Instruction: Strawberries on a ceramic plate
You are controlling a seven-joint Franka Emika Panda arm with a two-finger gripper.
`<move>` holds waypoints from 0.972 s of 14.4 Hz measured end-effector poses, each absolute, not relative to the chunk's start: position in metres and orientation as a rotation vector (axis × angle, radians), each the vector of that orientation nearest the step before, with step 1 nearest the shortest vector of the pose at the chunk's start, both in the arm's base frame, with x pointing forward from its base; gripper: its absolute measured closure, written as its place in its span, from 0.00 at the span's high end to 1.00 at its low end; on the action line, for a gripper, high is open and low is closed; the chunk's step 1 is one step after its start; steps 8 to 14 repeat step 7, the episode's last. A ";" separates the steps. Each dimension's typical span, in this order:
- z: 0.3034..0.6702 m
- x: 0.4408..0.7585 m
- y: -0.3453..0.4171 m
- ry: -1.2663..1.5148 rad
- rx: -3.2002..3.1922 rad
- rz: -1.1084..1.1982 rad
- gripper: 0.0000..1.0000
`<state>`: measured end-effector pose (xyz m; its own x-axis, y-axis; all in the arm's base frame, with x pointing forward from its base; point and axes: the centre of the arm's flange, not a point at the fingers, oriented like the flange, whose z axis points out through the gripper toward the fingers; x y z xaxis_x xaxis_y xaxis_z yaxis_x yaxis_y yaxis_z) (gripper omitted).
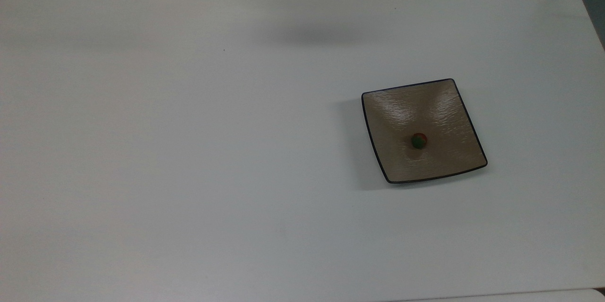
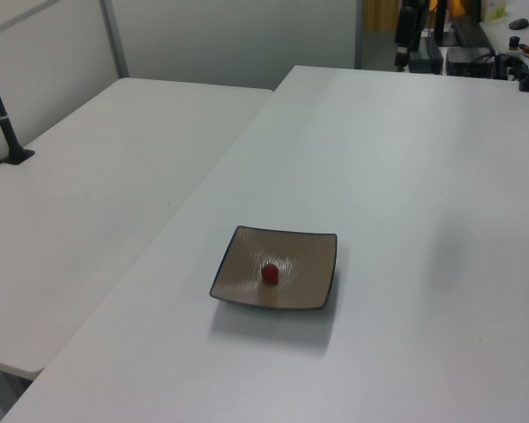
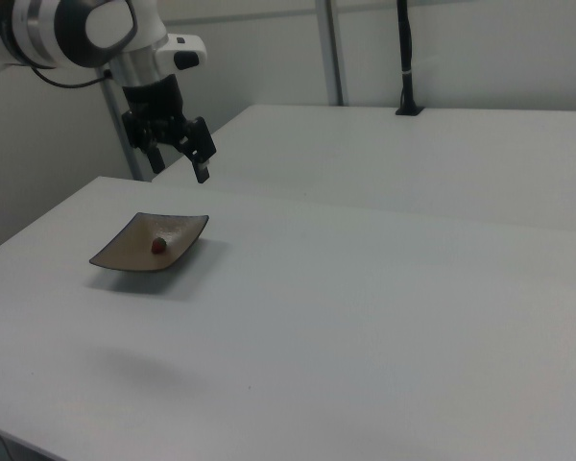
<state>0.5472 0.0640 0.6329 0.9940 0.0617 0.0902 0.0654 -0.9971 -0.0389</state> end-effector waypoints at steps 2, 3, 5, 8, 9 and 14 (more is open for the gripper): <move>0.629 0.549 0.067 -0.110 -3.095 -0.133 1.00; 0.627 0.549 0.069 -0.114 -3.096 -0.129 1.00; 0.626 0.550 0.070 -0.119 -3.096 -0.126 1.00; 0.626 0.550 0.072 -0.123 -3.096 -0.124 1.00; 0.626 0.550 0.072 -0.123 -3.096 -0.124 1.00; 0.626 0.550 0.072 -0.123 -3.096 -0.124 1.00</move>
